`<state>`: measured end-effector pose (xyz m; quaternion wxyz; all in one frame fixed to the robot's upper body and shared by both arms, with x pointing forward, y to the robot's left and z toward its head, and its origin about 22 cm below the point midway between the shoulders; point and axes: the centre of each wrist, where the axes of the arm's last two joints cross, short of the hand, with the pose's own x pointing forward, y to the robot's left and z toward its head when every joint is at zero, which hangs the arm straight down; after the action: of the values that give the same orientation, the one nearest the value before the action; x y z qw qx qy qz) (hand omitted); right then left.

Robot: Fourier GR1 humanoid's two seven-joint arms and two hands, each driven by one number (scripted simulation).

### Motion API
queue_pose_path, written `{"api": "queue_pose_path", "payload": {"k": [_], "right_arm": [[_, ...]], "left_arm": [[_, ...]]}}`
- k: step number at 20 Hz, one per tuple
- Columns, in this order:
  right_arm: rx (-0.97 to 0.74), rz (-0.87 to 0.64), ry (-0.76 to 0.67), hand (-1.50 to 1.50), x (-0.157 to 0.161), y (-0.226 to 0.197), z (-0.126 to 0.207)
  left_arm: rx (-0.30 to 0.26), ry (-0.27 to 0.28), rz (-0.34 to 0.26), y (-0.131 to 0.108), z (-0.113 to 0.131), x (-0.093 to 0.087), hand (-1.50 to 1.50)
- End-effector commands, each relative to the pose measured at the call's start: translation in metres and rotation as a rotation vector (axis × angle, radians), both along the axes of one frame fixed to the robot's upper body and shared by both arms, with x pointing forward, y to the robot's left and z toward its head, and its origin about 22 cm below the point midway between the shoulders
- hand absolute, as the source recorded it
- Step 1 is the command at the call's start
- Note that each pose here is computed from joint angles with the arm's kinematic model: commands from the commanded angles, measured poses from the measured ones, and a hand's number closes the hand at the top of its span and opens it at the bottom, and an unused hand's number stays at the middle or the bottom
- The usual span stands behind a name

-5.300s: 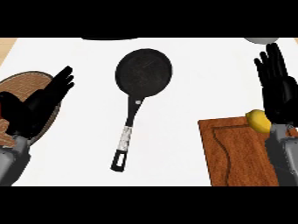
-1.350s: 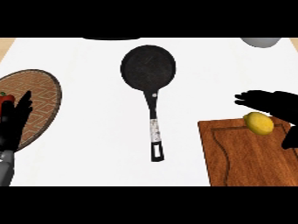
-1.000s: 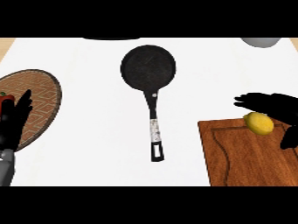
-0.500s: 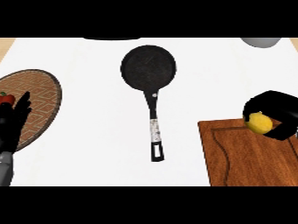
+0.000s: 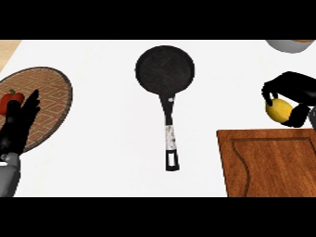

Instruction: Pick the lemon from the cutting board and place it in the pan

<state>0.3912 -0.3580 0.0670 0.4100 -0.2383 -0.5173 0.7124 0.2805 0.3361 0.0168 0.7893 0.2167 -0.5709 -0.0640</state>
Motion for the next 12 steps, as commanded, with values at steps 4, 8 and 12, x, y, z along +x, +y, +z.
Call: {"api": "queue_pose_path", "payload": {"k": [4, 8, 12], "right_arm": [[0.056, -0.136, -0.020, 1.50, 0.027, -0.006, 0.016], [0.255, -0.066, -0.214, 1.50, 0.040, 0.003, 0.044], [0.496, 0.010, -0.343, 1.50, 0.042, 0.002, 0.052]], "left_arm": [[0.012, -0.025, -0.034, -0.015, 0.005, 0.010, 0.00], [0.014, -0.002, -0.002, -0.005, -0.002, 0.006, 0.00], [0.004, -0.006, 0.033, -0.001, -0.006, 0.004, 0.00]]}}
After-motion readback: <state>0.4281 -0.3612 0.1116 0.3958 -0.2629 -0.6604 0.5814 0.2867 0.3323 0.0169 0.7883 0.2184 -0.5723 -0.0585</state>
